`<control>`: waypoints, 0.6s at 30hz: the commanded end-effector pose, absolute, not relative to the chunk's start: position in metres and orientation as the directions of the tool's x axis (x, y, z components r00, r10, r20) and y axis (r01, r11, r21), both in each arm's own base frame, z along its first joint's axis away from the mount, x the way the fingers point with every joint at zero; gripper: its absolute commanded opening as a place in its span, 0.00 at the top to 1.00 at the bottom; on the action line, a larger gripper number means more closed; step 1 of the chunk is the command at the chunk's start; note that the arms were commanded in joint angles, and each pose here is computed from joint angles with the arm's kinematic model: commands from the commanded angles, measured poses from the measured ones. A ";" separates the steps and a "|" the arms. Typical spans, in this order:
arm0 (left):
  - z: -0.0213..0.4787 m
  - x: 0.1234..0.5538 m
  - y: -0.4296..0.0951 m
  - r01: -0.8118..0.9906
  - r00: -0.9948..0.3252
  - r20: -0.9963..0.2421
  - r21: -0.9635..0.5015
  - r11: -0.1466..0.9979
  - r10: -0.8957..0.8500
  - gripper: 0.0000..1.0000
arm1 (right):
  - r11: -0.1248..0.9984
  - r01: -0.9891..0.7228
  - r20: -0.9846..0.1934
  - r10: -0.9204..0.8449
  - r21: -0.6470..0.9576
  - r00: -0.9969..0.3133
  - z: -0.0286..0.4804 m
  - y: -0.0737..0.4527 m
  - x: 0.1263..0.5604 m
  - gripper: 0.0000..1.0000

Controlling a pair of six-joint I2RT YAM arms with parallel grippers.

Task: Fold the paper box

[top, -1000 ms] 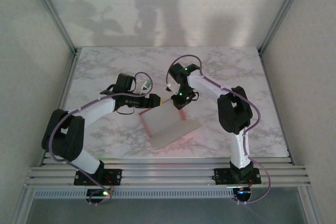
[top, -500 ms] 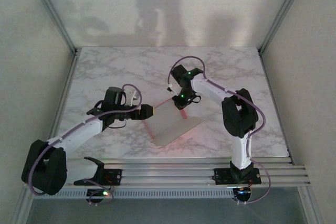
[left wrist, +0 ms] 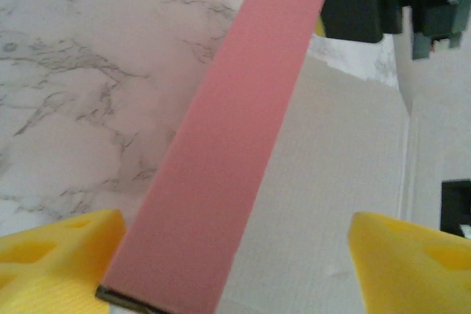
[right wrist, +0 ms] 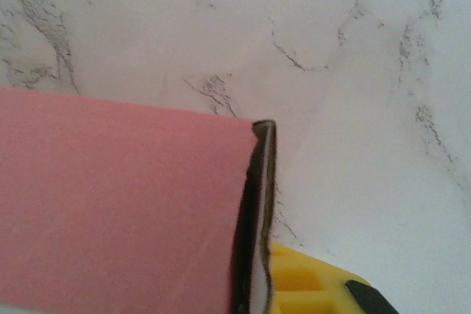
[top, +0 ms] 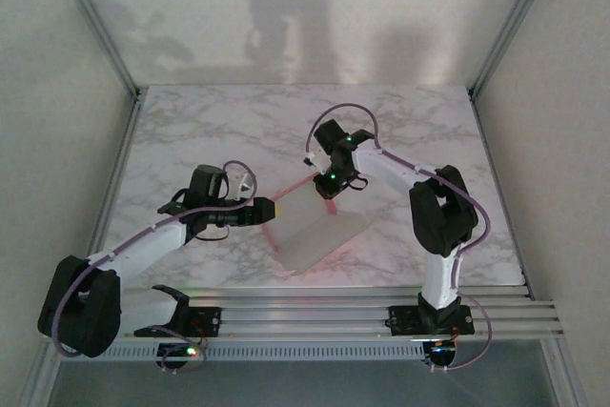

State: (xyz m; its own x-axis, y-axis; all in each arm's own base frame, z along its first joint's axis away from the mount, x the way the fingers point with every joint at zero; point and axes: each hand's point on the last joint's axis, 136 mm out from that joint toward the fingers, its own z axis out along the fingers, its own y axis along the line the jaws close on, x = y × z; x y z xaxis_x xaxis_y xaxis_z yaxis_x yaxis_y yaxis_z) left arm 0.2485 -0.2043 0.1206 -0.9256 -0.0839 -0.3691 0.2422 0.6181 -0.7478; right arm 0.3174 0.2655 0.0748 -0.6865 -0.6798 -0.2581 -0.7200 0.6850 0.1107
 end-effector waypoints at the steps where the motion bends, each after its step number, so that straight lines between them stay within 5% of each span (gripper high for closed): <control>1: 0.139 0.240 -0.213 0.321 -0.912 -0.409 -0.769 0.553 -0.039 0.32 | 0.666 -0.733 -0.285 -0.683 0.138 -0.673 0.081 0.271 0.312 0.87; 9: 0.140 0.228 -0.213 0.373 -0.903 -0.428 -0.752 0.543 0.027 0.37 | 0.647 -0.724 -0.278 -0.669 0.237 -0.689 0.081 0.282 0.305 0.87; 18: 0.148 0.224 -0.215 0.419 -0.885 -0.463 -0.743 0.522 0.051 0.56 | 0.637 -0.717 -0.259 -0.669 0.282 -0.697 0.078 0.284 0.300 0.86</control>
State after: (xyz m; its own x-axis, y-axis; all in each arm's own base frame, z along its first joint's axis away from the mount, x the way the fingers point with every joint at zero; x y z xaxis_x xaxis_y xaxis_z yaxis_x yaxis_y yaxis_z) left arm 0.2283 -0.2090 0.1349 -0.9026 0.0192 -0.4300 0.3657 0.5611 -0.7426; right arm 0.3029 0.2813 0.0795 -0.6869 -0.6735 -0.2733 -0.7266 0.6440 0.2392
